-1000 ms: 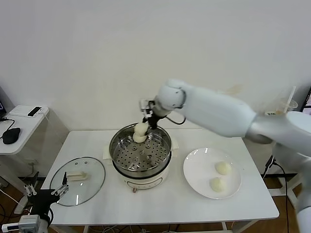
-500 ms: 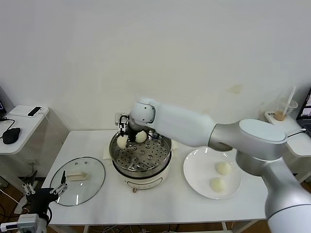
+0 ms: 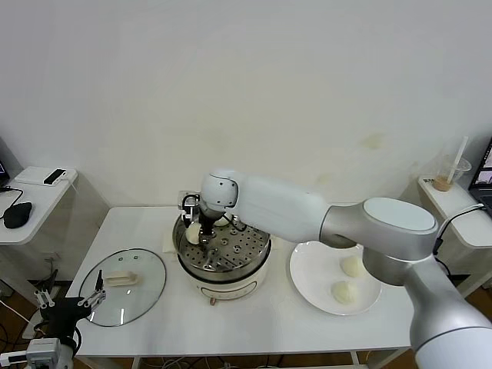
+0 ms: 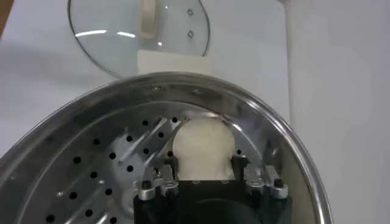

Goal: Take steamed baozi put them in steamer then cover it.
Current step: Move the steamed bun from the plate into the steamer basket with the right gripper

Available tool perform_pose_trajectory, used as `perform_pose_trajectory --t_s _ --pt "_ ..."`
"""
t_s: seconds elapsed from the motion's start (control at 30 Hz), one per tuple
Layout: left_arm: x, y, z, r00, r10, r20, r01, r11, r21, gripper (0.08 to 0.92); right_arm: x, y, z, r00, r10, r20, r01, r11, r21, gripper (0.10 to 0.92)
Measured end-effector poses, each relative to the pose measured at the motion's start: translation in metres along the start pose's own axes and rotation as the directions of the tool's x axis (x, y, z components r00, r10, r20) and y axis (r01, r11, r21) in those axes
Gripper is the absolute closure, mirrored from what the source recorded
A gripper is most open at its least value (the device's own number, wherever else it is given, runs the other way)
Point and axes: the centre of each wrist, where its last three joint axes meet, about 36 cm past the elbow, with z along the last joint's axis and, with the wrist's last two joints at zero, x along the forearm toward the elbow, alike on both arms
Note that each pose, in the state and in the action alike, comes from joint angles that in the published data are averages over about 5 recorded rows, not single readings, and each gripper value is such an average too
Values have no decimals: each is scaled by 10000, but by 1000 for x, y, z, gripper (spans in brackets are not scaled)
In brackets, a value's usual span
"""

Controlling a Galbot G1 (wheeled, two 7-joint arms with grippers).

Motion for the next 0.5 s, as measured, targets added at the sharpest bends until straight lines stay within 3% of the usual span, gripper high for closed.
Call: perform_pose_trajectory --t_s 0.3,0.5 --pt "1 0 -1 10000 -12 16 12 10000 -4 177 8 0 2 9999 -117 -55 118 9998 134 238" --pt "1 1 -2 10000 -15 61 15 10000 -11 177 34 -10 15 9999 -87 -132 95 9983 576 200"
